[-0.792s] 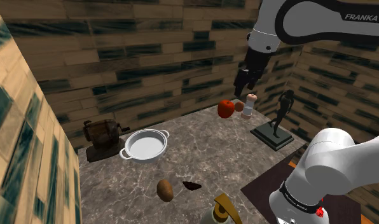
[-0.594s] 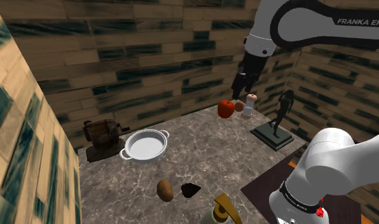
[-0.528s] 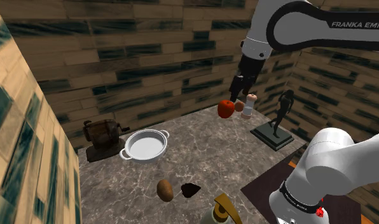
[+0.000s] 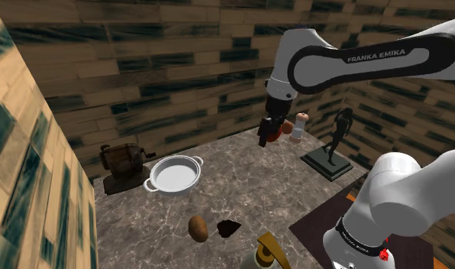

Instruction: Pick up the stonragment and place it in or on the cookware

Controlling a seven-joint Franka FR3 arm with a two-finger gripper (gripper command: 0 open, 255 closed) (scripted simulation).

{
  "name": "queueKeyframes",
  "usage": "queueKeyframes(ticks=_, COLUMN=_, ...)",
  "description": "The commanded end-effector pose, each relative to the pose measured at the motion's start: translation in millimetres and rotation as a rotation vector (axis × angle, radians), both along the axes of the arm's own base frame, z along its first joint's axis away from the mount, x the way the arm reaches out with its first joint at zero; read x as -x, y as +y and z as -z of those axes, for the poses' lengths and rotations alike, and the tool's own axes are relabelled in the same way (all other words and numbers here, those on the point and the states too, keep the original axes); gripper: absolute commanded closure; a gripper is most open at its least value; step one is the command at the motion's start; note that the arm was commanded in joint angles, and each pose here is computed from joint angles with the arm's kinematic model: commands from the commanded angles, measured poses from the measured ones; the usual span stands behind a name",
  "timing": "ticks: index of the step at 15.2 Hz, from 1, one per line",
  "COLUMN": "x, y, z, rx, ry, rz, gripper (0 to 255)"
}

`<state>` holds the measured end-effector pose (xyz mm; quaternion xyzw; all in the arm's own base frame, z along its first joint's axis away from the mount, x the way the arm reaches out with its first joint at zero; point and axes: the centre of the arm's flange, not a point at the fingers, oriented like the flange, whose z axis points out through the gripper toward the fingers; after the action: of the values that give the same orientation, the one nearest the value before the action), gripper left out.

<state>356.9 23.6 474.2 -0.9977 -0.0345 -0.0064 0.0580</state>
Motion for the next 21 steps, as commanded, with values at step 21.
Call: queueKeyframes(ticks=21, x=-49.7, y=142.4, z=244.7, rx=-0.246, ry=0.177, rz=-0.385, gripper=0)
